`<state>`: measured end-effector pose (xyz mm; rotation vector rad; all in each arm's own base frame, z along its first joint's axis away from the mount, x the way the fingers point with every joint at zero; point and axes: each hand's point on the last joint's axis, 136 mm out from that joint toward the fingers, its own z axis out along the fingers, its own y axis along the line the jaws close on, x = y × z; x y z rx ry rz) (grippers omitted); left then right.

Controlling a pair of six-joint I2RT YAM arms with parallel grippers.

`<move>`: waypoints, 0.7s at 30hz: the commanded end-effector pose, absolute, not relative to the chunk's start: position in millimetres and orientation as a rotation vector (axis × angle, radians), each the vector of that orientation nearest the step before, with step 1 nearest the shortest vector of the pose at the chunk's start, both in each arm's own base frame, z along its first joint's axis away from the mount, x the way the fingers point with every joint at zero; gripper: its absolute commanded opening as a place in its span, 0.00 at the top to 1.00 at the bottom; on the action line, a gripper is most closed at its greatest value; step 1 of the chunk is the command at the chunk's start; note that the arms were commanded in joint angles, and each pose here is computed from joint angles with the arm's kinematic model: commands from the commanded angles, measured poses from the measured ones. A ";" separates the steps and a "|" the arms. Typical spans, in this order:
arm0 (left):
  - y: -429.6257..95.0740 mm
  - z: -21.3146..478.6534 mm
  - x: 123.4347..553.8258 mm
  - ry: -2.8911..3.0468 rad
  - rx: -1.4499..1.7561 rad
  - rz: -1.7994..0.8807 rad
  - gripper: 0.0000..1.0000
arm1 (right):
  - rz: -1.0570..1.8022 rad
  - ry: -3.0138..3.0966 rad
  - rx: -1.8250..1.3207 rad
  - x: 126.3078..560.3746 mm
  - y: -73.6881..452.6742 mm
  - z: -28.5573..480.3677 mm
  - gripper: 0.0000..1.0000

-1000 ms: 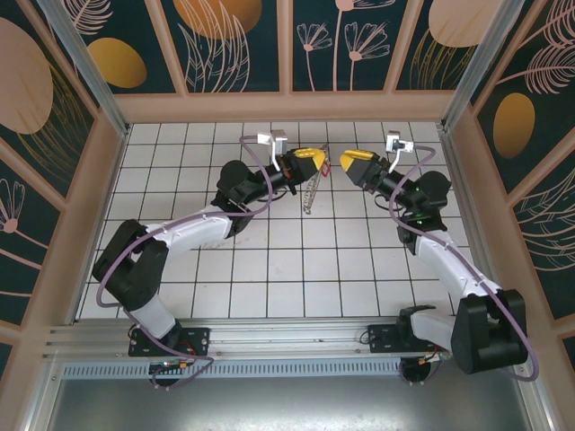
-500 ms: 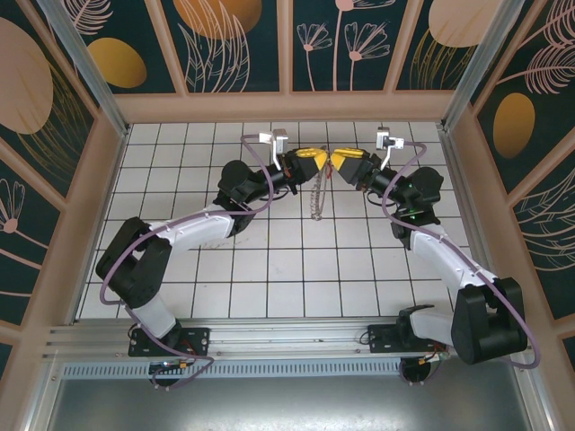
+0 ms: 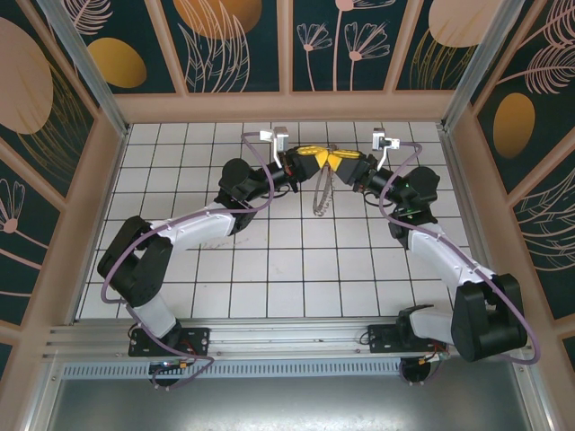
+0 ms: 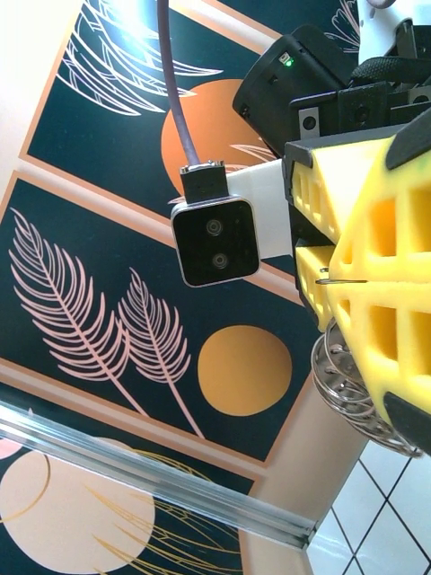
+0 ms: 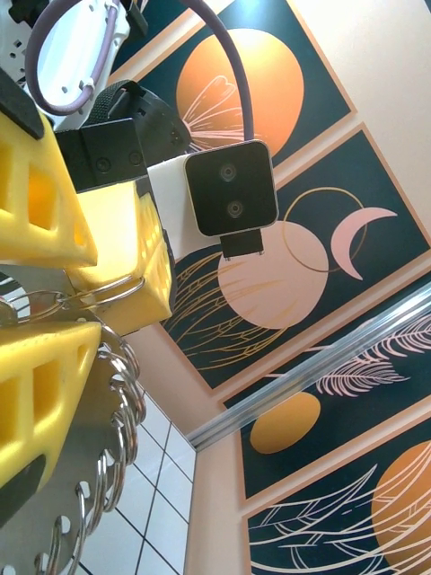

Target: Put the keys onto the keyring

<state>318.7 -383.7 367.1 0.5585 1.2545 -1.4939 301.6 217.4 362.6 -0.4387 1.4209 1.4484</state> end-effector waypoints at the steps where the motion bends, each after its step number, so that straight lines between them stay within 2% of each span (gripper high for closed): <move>1: -379.7 394.3 312.1 1.143 0.574 -1.509 1.00 | 1.451 1.357 -0.502 294.1 220.8 377.2 0.83; 8: -379.3 395.0 311.0 1.139 0.574 -1.516 1.00 | 1.447 1.359 -0.496 295.1 220.6 377.0 1.00; 21: -378.1 391.5 315.3 1.161 0.545 -1.505 1.00 | 1.414 1.364 -0.462 299.3 216.7 375.8 1.00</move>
